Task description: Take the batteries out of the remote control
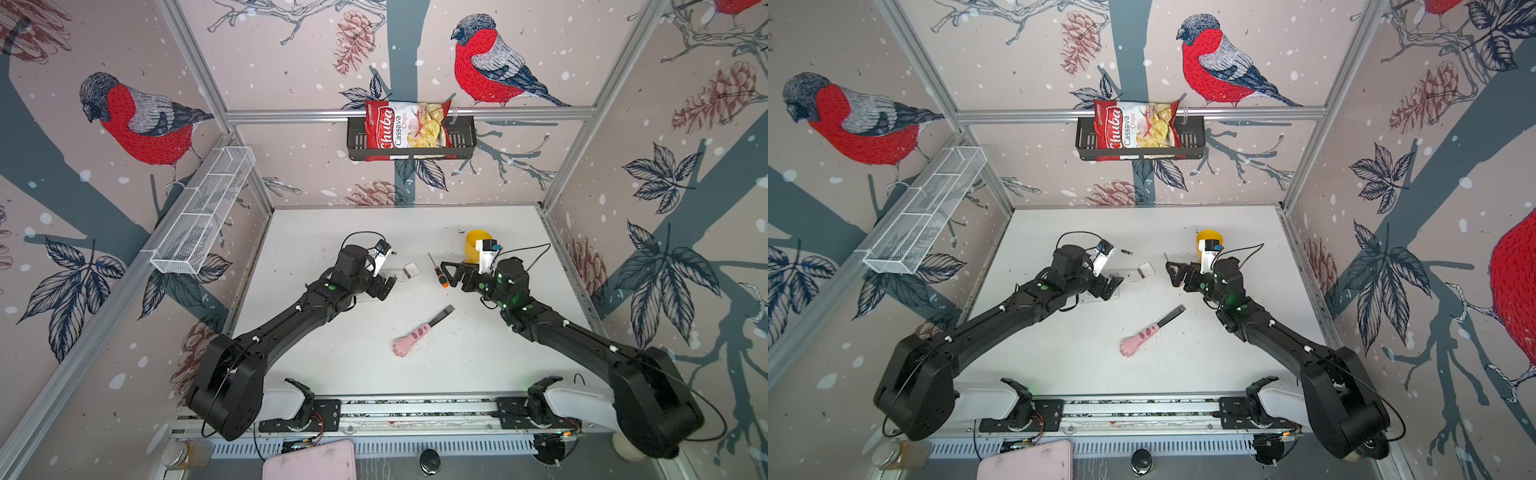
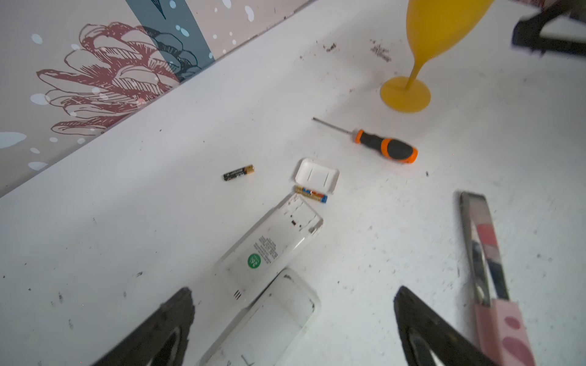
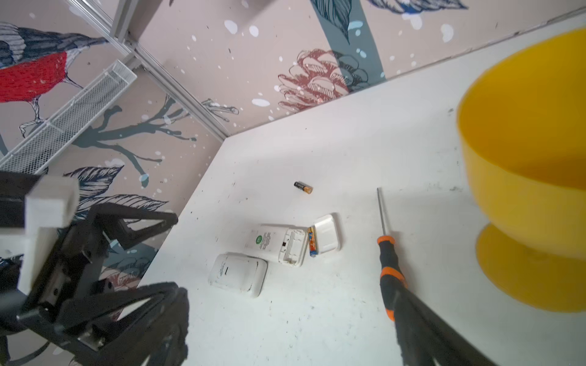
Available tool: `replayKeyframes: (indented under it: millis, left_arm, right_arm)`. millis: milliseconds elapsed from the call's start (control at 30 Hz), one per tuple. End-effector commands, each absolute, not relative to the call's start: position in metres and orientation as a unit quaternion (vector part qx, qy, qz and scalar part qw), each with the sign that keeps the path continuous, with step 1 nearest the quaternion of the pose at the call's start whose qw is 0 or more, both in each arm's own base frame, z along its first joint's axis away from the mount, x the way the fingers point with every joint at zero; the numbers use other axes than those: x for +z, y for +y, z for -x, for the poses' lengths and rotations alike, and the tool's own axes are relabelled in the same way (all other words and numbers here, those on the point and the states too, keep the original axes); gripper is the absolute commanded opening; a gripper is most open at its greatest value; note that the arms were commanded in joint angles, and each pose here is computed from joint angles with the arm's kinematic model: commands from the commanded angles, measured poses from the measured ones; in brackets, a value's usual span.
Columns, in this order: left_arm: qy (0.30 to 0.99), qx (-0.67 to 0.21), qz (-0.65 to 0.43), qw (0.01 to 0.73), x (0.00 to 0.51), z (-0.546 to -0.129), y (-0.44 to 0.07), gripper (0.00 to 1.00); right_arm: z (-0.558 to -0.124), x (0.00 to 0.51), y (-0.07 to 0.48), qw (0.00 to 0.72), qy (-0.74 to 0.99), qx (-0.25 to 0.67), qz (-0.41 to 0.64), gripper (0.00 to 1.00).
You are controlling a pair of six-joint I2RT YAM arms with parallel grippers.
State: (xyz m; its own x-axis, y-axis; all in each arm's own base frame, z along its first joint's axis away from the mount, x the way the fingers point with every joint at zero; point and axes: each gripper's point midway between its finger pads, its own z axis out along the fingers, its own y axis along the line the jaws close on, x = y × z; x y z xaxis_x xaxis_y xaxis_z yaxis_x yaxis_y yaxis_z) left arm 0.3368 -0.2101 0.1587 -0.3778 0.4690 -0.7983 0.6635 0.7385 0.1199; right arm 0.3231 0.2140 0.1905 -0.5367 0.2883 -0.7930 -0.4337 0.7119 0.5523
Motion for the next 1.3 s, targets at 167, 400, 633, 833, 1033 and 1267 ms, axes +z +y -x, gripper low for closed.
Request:
replayKeyframes:
  millis: [167, 400, 633, 833, 1033, 1267]
  left_arm:
    - [0.813, -0.074, -0.429, 0.386, 0.129, -0.334, -0.188, 0.95]
    - [0.813, -0.038, -0.485, 0.320, 0.095, -0.323, -0.162, 0.95]
    - [0.819, -0.009, -0.507, 0.270, 0.077, -0.330, -0.142, 0.95]
    - [0.823, -0.039, -0.533, 0.194, 0.059, -0.331, -0.143, 0.91]
    - [0.822, -0.059, -0.544, 0.162, 0.044, -0.332, -0.148, 0.91]
    - [0.823, -0.046, -0.547, 0.148, 0.028, -0.335, -0.143, 0.91]
  right_arm:
    - [-0.329, 0.215, 0.202, 0.522, 0.764, 0.380, 0.015, 1.00]
    - [-0.324, 0.220, 0.218, 0.511, 0.765, 0.389, 0.048, 1.00]
    - [-0.321, 0.219, 0.229, 0.504, 0.768, 0.389, 0.064, 0.99]
    - [-0.318, 0.220, 0.232, 0.507, 0.767, 0.387, 0.075, 0.96]
    - [-0.319, 0.221, 0.232, 0.508, 0.767, 0.384, 0.078, 0.96]
    - [-0.317, 0.222, 0.234, 0.507, 0.765, 0.388, 0.081, 0.96]
